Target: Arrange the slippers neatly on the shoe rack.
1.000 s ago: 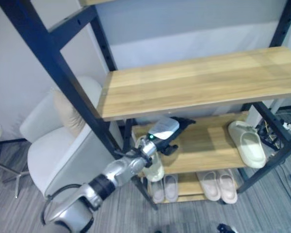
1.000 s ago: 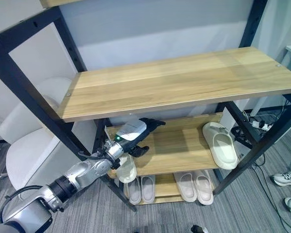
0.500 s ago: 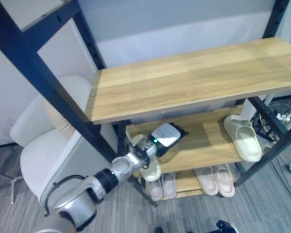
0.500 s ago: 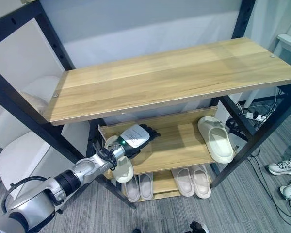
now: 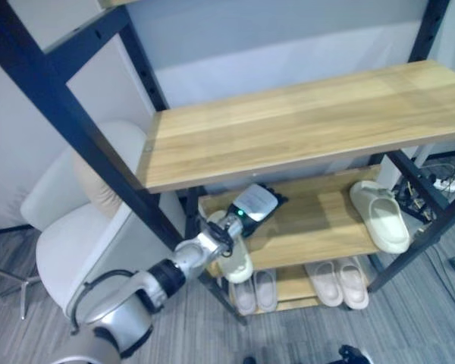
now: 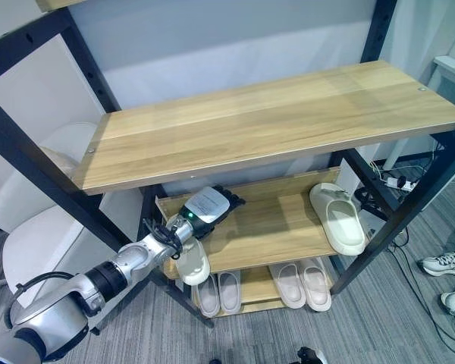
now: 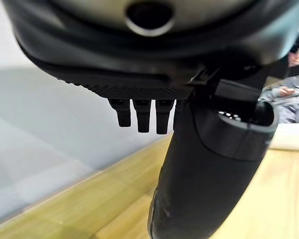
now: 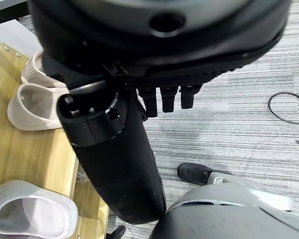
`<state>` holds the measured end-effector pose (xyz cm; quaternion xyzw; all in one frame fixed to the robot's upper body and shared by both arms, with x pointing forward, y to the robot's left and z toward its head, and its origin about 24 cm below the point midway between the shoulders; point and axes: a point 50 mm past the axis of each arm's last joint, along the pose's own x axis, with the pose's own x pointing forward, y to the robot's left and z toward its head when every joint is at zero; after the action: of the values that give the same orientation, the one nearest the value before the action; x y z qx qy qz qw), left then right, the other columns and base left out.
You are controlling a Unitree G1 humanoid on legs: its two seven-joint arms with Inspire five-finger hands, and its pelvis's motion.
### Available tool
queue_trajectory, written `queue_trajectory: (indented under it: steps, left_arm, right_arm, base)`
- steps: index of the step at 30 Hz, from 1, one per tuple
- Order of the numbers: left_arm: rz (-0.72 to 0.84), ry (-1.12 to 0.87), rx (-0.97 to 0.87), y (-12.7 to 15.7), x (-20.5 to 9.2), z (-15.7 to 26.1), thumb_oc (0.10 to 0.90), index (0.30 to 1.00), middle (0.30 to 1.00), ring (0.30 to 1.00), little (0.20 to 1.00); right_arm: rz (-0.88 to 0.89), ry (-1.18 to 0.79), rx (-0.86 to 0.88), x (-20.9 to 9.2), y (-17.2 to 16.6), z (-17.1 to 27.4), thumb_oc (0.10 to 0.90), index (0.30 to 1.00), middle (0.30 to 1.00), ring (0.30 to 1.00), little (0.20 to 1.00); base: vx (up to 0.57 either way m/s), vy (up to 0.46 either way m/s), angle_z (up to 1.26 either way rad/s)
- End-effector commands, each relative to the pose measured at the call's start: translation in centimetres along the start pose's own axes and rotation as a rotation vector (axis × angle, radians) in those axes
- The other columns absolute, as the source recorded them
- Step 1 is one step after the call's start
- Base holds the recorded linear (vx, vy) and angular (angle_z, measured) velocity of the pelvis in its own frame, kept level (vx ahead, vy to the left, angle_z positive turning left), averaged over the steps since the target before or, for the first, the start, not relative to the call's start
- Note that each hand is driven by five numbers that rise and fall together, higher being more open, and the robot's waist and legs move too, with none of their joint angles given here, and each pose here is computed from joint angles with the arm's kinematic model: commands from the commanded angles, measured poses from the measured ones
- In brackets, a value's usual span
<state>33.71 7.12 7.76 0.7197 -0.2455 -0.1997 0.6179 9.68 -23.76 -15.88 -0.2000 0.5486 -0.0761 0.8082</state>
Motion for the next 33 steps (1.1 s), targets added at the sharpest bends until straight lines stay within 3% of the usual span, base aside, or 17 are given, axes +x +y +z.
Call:
queue_trajectory:
  steps: [1, 8, 9, 15, 26, 33]
  left_arm:
    - [0.239, 0.142, 0.025, 7.4, 2.1, -4.4, 0.800, 0.900, 0.900, 0.900, 0.900]
    - [0.325, 0.096, -0.193, 6.8, -0.9, -3.7, 0.800, 0.900, 0.900, 0.900, 0.900]
    - [0.364, 0.034, -0.303, 7.3, -1.5, -2.6, 0.800, 0.900, 0.900, 0.900, 0.900]
    - [0.493, -0.086, -0.526, 9.2, -4.2, -0.5, 0.800, 0.900, 0.900, 0.900, 0.900]
    - [0.443, -0.175, -0.616, 8.4, -5.4, 1.5, 0.800, 0.900, 0.900, 0.900, 0.900]
    - [0.401, -0.219, -0.614, 8.3, -5.2, 1.9, 0.800, 0.900, 0.900, 0.900, 0.900]
  right_arm:
    - [0.040, -0.007, 0.013, -0.1, 1.1, 0.4, 0.800, 0.900, 0.900, 0.900, 0.900]
    - [0.076, -0.007, 0.008, -0.4, 2.3, 0.3, 0.800, 0.900, 0.900, 0.900, 0.900]
    - [0.070, -0.011, 0.015, -0.4, 2.4, 0.2, 0.800, 0.900, 0.900, 0.900, 0.900]
    - [0.027, 0.010, 0.041, -0.3, 1.5, -0.3, 0.800, 0.900, 0.900, 0.900, 0.900]
    - [0.076, 0.017, 0.002, -0.7, 2.9, -0.5, 0.800, 0.900, 0.900, 0.900, 0.900]
    - [0.102, 0.033, 0.055, -1.0, 3.8, -0.9, 0.800, 0.900, 0.900, 0.900, 0.900]
  base:
    - [0.01, -0.064, 0.02]
    - [0.00, -0.105, 0.02]
    - [-0.12, -0.156, 0.02]
    - [-0.15, -0.079, 0.36]
    - [-0.02, 0.053, -0.28]
    - [-0.02, -0.295, 0.21]
